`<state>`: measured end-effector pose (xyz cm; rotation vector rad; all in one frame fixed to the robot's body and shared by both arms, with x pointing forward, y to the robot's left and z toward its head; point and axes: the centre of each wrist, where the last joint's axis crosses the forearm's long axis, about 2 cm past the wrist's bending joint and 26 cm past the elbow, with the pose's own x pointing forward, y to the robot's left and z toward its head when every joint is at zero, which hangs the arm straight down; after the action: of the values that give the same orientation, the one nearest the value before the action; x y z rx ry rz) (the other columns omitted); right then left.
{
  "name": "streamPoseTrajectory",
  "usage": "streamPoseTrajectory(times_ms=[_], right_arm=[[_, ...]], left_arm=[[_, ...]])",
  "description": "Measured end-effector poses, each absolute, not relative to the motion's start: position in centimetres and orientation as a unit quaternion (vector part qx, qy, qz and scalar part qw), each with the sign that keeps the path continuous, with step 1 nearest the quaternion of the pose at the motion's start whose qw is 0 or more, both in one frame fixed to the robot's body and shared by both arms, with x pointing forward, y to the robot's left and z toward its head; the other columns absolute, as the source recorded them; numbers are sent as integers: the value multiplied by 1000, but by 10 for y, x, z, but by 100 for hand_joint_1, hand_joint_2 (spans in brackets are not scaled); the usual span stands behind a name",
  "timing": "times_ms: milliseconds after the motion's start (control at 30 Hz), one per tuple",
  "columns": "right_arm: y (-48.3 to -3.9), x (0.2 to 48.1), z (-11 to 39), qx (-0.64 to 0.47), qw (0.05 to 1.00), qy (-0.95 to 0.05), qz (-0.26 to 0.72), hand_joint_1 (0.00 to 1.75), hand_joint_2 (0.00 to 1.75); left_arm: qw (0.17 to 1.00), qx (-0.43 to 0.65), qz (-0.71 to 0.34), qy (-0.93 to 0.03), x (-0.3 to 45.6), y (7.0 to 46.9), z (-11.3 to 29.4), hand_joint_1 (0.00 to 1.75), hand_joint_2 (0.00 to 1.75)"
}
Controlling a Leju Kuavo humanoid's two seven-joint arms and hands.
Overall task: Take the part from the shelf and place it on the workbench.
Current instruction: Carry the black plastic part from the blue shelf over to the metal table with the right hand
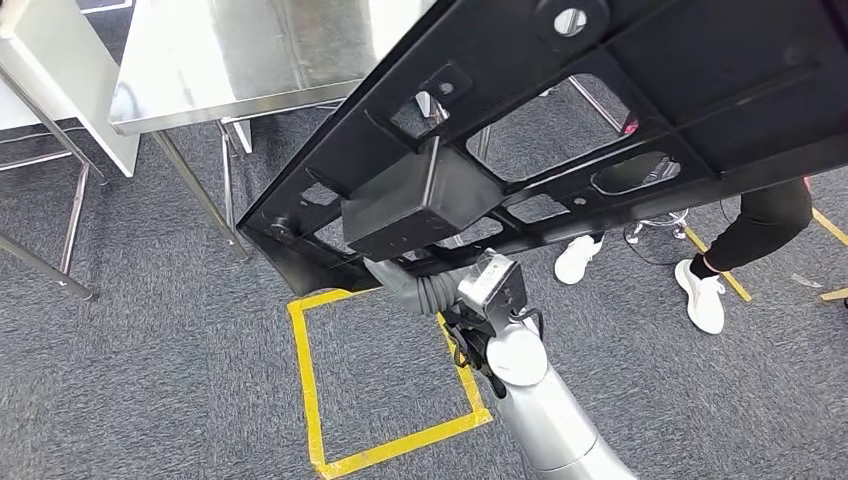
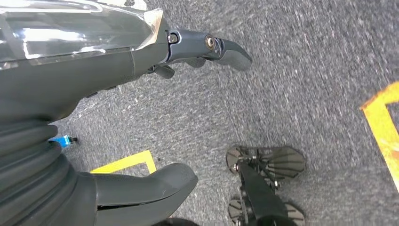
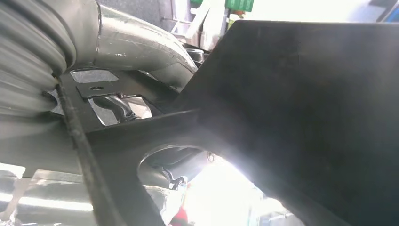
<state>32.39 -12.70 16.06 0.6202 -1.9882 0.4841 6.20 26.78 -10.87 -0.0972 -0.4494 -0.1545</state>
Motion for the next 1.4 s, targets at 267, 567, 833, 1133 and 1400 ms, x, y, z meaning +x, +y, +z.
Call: streamPoseTrajectory(times_ms=[267,567,833,1133,1400], right_arm=[[-122,326,167,262,480,-812,204,175,175],[-114,329,175,269,473,-814,203,175,175],[-115,329,171,267,479,-811,205,175,175],[-113,330,174,270,477,-811,205,175,175],[-111,329,173,271,479,-809,204,175,175]], left_arm=[[971,-46,-72,-222,62,268,-109,0,175],[971,-46,-70,-222,62,268,-109,0,175],[972,-47,-70,-221,61,268,-109,0,175],[972,-46,-70,-219,58,269,-109,0,175],[973,-44,-70,-218,57,271,-110,0,175]])
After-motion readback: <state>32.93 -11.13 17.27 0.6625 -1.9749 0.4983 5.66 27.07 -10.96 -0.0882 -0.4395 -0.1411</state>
